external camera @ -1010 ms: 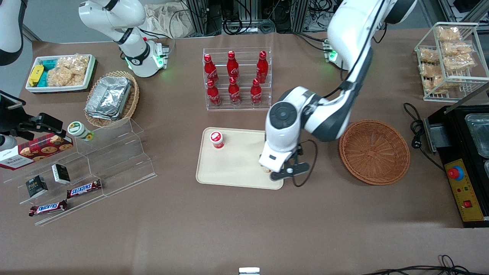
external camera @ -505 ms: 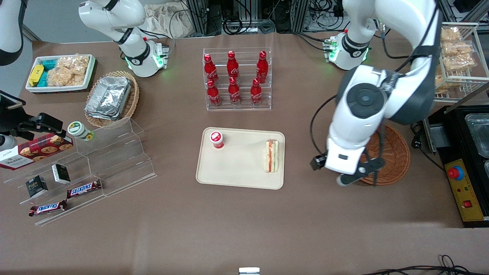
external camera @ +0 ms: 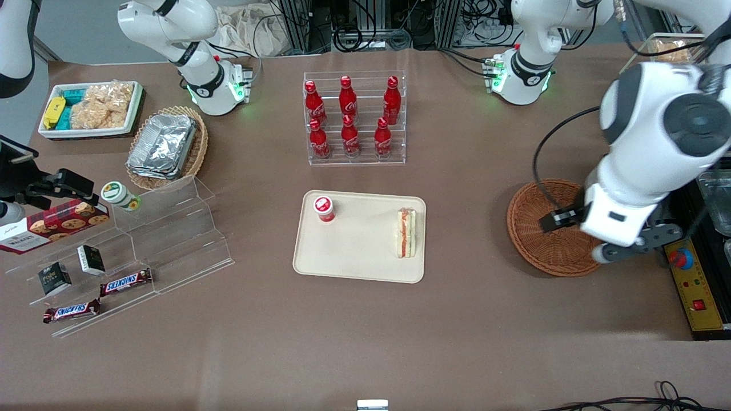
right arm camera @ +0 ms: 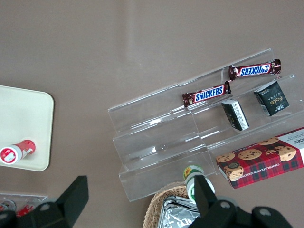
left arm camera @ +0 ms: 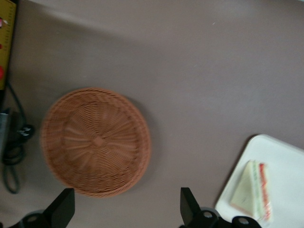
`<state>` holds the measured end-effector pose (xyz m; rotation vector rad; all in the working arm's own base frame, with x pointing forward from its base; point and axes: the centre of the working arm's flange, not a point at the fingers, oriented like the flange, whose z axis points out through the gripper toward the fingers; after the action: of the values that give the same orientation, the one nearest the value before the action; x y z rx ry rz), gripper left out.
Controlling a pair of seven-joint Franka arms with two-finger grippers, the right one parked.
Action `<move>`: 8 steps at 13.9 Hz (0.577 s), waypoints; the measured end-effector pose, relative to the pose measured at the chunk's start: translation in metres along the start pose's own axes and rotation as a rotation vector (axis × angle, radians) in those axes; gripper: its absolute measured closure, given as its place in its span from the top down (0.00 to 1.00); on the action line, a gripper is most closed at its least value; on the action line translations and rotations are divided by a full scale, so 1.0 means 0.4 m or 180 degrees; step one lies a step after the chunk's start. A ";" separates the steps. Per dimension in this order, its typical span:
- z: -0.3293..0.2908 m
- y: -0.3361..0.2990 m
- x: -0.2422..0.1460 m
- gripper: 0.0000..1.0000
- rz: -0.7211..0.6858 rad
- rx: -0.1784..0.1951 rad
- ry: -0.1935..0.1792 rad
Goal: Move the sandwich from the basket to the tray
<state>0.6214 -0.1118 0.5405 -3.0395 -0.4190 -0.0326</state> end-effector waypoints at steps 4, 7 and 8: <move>-0.066 -0.169 0.004 1.00 0.0190 -0.0032 -0.0150; -0.110 -0.245 -0.015 1.00 0.0364 -0.0099 -0.0236; -0.119 -0.277 -0.016 1.00 0.0454 -0.0124 -0.0256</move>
<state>0.5849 -0.0109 0.5955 -3.1083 -0.2081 0.0909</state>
